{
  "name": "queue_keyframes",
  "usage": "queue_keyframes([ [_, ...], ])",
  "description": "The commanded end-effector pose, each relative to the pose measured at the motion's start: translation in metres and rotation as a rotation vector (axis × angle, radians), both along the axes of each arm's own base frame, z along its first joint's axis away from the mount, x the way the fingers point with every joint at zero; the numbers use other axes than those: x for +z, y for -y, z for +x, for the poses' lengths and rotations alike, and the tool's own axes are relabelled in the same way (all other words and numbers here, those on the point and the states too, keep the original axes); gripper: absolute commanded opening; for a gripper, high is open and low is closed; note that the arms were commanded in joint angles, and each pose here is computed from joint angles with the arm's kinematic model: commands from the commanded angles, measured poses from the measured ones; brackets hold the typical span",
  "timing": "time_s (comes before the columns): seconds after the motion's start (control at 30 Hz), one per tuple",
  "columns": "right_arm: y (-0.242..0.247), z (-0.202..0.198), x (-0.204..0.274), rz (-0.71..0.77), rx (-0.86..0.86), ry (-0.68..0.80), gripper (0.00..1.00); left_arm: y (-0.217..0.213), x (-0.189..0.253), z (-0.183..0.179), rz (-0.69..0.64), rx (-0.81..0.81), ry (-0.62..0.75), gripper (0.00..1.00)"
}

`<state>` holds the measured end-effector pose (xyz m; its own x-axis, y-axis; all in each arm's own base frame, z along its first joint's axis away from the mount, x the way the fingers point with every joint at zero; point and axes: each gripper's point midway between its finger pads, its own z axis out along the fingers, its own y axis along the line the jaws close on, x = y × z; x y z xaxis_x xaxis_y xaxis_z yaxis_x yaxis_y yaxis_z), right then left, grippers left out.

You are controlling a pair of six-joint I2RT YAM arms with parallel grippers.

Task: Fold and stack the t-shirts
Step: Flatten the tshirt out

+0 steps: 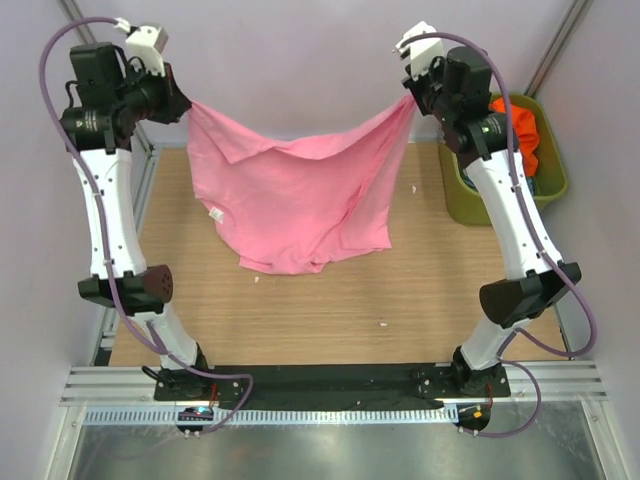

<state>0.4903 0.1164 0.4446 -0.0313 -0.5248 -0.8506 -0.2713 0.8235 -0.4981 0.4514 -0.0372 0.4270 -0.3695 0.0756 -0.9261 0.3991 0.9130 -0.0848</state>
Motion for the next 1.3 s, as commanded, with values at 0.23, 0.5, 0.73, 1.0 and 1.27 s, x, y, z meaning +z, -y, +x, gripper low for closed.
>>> queue_keyframes([
  [0.23,0.036,-0.094,0.111,0.204,-0.020,0.258,0.01,-0.022,0.150,-0.080,0.110,0.171,0.471,0.00],
  [0.5,0.058,-0.191,0.159,0.272,0.016,0.434,0.01,-0.017,0.205,-0.172,0.195,0.169,0.709,0.00],
  [0.73,0.082,-0.279,0.194,0.290,0.030,0.524,0.01,-0.017,0.240,-0.246,0.216,0.221,0.885,0.00],
  [1.0,0.081,-0.295,0.203,0.321,0.055,0.522,0.01,-0.025,0.291,-0.265,0.200,0.294,1.038,0.00],
  [1.27,0.064,-0.225,0.147,0.261,0.058,0.424,0.01,-0.033,0.235,-0.178,0.212,0.273,0.834,0.00],
])
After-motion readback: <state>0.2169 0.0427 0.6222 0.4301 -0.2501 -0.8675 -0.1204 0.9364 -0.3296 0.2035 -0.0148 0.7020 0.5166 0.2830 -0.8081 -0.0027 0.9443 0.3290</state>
